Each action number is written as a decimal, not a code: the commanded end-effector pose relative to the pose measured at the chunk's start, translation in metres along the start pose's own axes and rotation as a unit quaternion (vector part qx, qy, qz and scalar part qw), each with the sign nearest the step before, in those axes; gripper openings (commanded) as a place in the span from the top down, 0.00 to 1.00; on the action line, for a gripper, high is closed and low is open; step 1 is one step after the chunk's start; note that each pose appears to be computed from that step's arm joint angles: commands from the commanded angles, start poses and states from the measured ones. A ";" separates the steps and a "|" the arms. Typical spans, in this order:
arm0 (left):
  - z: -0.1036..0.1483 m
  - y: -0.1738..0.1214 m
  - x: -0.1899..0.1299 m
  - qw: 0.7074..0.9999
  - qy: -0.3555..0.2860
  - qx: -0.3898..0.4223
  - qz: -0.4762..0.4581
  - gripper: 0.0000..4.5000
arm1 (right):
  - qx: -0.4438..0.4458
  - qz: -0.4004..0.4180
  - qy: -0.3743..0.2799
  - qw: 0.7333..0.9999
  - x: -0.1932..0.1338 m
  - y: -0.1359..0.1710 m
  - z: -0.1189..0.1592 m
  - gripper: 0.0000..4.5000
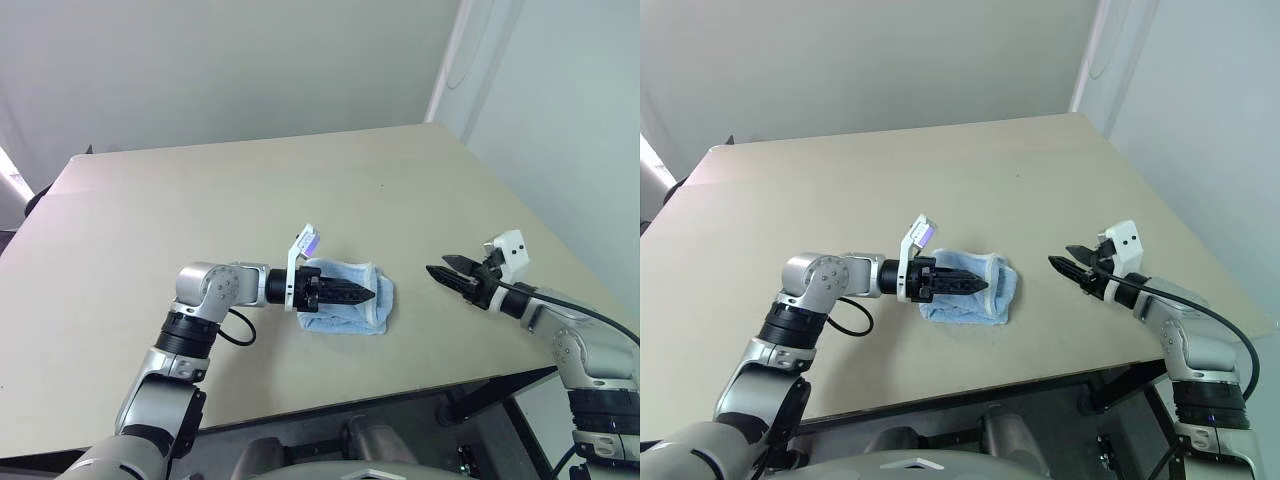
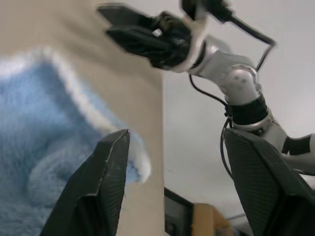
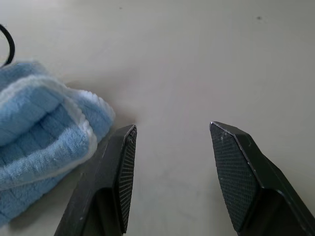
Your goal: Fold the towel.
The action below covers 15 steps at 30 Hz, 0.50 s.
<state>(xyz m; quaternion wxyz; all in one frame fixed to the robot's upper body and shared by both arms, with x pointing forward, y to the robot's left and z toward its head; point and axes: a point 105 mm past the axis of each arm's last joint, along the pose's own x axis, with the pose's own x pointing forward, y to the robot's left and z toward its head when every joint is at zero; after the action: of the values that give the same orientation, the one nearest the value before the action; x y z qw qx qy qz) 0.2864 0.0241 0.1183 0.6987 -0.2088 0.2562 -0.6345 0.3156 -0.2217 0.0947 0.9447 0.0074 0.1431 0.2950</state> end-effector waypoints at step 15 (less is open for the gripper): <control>-0.019 0.035 0.015 0.902 0.021 0.431 0.021 0.28 | -0.005 0.030 -0.079 0.996 0.009 0.010 0.032 0.45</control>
<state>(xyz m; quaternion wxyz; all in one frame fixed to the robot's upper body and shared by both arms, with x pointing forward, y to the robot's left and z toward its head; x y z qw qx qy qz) 0.3031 0.0191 0.0763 0.7408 0.1058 0.0057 -0.6633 0.3231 -0.2054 0.1014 0.9407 0.0414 0.1051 0.3199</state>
